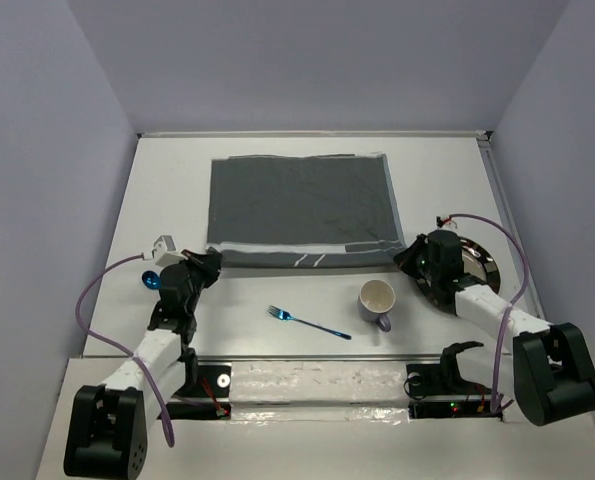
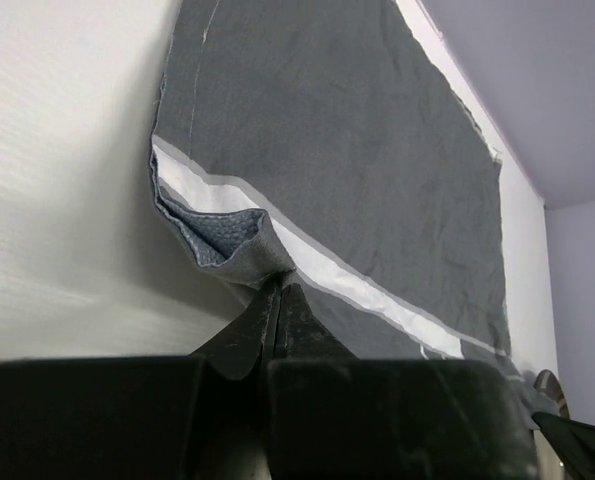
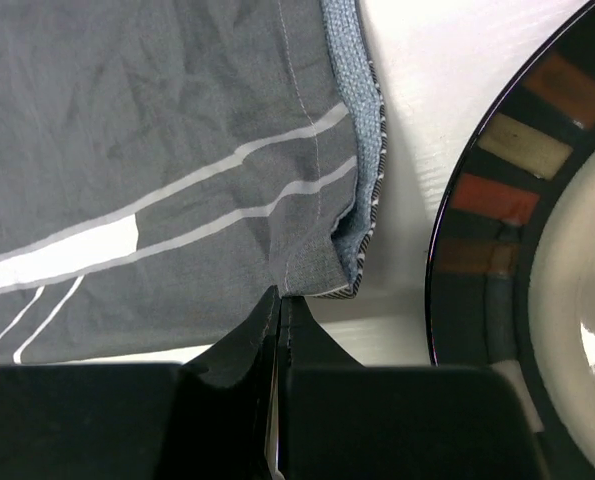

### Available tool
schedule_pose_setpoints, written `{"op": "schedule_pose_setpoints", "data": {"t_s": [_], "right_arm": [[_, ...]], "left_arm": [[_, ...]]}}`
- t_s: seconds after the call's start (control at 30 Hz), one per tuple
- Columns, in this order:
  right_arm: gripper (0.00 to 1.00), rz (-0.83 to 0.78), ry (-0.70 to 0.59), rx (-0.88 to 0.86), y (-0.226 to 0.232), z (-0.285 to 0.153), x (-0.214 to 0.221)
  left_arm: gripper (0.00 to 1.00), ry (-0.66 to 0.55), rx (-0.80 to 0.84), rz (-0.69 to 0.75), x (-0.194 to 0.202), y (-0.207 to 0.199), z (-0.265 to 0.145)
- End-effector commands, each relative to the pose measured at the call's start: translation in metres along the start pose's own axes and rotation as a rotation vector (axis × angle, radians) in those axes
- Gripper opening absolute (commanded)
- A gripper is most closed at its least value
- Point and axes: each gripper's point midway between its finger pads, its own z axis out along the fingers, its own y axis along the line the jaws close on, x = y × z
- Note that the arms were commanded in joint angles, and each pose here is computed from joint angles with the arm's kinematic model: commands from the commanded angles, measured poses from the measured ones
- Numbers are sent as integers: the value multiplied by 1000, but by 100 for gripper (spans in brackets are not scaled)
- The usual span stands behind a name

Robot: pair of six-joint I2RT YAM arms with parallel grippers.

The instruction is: Set the dinner table for one person

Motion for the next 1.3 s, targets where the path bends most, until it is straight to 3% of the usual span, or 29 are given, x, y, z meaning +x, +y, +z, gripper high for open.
{"op": "schedule_pose_setpoints", "data": {"t_s": [0.0, 0.43, 0.47, 0.6, 0.67, 0.73, 0.8, 0.97, 1.13, 1.27], "right_arm": [[0, 33, -26, -7, 2, -7, -5], [0, 70, 21, -70, 5, -24, 15], [0, 70, 17, -70, 5, -25, 14], [22, 66, -21, -52, 7, -29, 1], [39, 58, -58, -47, 11, -34, -12], [47, 50, -75, -15, 7, -38, -18], [50, 28, -97, -26, 13, -45, -28], [56, -26, -123, -98, 31, -73, -42], [63, -98, -29, -222, 56, -102, -31], [66, -142, 137, -296, 68, -129, -1]], "left_arm": [[9, 17, -10, -22, 11, 10, -10], [18, 39, 14, -14, 16, 6, -15], [25, 40, 15, -16, 16, 6, -15], [46, 33, 42, -4, 10, -4, -17], [53, 14, 62, 17, 0, -15, -19], [59, -18, 91, 27, -12, -27, -22], [66, -37, 106, 39, -22, -37, -25], [69, -66, 185, 50, -41, -67, -36], [70, -84, 258, 78, -56, -93, -48], [74, -57, 361, 150, -67, -129, -65]]}}
